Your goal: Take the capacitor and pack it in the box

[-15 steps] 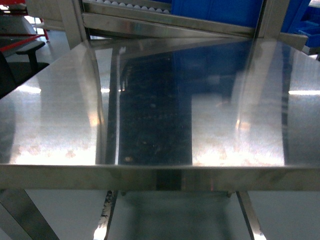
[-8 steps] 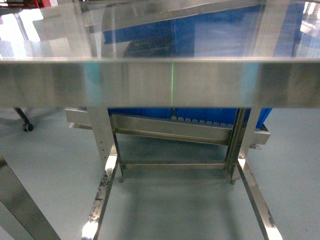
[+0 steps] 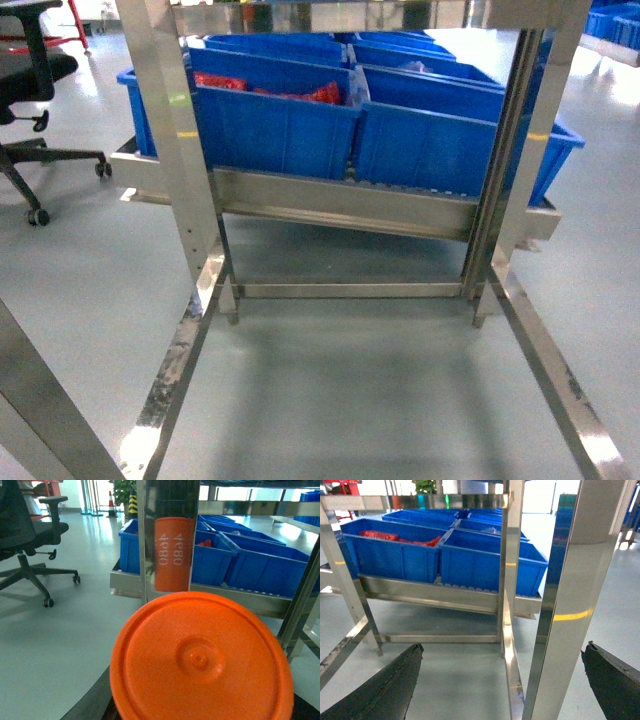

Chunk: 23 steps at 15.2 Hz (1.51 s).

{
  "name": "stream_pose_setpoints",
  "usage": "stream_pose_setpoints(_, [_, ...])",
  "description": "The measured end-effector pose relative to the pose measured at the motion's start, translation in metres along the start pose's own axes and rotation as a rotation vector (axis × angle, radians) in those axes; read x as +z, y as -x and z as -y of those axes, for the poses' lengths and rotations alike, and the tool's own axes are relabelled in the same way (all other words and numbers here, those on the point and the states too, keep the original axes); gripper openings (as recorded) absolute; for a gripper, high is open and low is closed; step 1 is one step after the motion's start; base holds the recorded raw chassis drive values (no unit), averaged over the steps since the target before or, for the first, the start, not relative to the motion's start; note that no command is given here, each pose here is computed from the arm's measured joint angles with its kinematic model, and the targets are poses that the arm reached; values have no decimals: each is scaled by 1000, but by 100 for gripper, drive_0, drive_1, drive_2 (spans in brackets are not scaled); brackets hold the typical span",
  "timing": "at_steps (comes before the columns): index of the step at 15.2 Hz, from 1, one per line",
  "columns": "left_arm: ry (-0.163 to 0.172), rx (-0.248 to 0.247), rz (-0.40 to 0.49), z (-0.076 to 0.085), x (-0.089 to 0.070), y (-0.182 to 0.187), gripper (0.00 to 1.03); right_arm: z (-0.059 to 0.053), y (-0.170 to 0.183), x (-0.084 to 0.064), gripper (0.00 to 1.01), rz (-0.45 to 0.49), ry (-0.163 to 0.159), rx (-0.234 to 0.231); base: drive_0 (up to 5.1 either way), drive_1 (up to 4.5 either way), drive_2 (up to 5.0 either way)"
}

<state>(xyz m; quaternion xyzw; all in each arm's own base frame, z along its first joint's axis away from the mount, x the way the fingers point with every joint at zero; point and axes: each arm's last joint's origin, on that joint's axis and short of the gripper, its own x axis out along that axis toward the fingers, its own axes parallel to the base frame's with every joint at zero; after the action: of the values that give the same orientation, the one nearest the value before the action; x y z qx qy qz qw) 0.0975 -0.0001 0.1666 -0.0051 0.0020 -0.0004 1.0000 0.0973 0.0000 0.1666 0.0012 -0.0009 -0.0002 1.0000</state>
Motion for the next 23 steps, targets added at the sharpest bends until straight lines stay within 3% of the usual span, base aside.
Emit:
stream_pose_setpoints(14, [0, -1, 0, 0, 0, 0, 44, 0, 0, 0, 98, 0, 0, 0, 0, 0, 0])
stream_pose_setpoints(23, [0, 0, 2, 0, 0, 0, 44, 0, 0, 0, 98, -1, 0, 0, -473, 273, 273])
